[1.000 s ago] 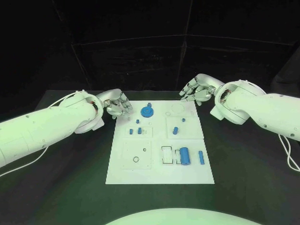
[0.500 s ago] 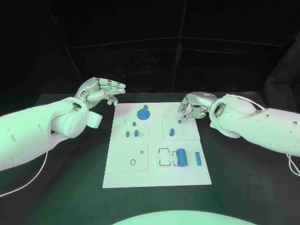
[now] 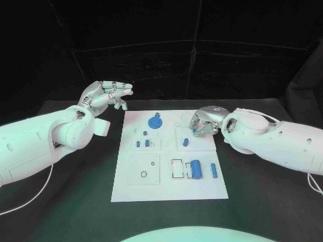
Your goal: Assemble the parts on the task board
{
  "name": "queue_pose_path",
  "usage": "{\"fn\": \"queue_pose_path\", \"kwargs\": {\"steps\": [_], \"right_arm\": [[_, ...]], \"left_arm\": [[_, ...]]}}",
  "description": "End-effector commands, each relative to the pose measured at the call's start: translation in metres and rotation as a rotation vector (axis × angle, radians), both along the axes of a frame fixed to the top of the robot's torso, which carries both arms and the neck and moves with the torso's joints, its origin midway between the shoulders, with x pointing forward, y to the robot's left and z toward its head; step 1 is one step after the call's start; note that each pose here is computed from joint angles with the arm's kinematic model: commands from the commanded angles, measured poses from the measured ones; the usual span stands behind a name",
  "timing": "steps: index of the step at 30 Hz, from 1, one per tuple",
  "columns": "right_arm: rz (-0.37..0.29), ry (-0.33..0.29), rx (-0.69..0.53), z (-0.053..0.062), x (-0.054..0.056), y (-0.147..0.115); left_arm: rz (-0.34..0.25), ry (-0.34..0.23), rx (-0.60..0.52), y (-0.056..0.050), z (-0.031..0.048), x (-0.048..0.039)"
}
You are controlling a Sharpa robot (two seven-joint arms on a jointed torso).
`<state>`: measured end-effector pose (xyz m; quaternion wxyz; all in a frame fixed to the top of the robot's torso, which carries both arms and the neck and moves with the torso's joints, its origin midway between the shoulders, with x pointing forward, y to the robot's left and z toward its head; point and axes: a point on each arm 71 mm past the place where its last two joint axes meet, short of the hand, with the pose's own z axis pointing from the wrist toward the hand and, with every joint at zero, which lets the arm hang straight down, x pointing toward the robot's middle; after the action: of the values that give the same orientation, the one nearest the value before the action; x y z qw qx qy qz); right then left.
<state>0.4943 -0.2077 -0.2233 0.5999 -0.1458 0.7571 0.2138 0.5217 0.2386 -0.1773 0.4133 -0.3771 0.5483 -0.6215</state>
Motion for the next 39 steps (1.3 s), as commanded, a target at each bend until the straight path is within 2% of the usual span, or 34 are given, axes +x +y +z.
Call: {"fn": "queue_pose_path", "kwargs": {"steps": [1, 24, 30, 39], "right_arm": [[0.004, 0.006, -0.039, -0.002, 0.001, 0.000], [-0.005, 0.050, -0.079, -0.011, 0.002, 0.007], [-0.016, 0.013, -0.067, -0.008, 0.001, 0.008], [-0.019, -0.071, 0.008, 0.002, -0.003, 0.008]], "left_arm": [[-0.001, -0.016, -0.040, -0.001, 0.0029, -0.0005], [0.001, -0.004, -0.035, 0.001, 0.0014, -0.0002], [0.003, -0.002, -0.033, 0.002, 0.0011, 0.0002], [0.000, 0.005, -0.031, 0.003, 0.0006, 0.0005]]}}
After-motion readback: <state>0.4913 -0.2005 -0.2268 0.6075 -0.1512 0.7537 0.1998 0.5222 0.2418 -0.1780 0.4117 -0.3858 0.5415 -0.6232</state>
